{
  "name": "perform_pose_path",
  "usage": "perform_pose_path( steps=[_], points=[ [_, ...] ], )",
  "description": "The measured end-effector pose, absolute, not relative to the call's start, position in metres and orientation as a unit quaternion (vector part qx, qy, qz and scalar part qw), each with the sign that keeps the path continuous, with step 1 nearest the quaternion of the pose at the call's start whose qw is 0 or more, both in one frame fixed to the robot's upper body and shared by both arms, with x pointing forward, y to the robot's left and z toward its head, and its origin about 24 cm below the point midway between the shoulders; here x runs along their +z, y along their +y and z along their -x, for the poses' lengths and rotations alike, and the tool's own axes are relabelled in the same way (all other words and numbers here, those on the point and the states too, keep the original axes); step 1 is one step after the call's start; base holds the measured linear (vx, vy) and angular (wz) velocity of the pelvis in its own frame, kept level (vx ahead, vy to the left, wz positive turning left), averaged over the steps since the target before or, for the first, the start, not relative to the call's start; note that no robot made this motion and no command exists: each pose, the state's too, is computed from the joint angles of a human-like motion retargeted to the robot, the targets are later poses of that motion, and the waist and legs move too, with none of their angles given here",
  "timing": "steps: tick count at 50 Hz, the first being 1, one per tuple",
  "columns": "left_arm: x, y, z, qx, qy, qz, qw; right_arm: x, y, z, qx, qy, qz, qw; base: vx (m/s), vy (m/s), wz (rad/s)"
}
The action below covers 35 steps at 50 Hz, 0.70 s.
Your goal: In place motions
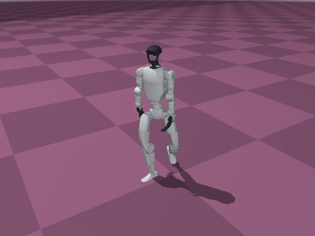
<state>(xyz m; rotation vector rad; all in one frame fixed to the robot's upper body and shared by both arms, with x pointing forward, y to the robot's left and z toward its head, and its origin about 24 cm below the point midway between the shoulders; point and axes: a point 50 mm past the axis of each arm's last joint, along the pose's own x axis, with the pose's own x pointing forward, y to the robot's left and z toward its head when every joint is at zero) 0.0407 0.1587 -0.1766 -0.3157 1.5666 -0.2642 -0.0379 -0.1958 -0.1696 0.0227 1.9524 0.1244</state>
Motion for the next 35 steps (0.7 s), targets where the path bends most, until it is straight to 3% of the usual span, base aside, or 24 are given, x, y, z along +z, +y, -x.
perform_pose_path(
  steps=[12,20,35],
  points=[
    [-0.177,0.160,-0.024,-0.148,0.742,0.094,0.648,-0.177,-0.188,-0.042,0.134,0.727,0.070,0.670,0.16,0.07,-1.54],
    [-0.176,0.156,-0.005,-0.178,0.765,0.083,0.613,-0.177,-0.193,-0.018,0.105,0.762,0.037,0.638,0.22,0.10,-0.74],
    [-0.175,0.163,-0.004,-0.160,0.766,0.101,0.615,-0.172,-0.194,0.038,0.019,0.806,-0.061,0.588,0.08,0.10,-0.08]
  ],
)
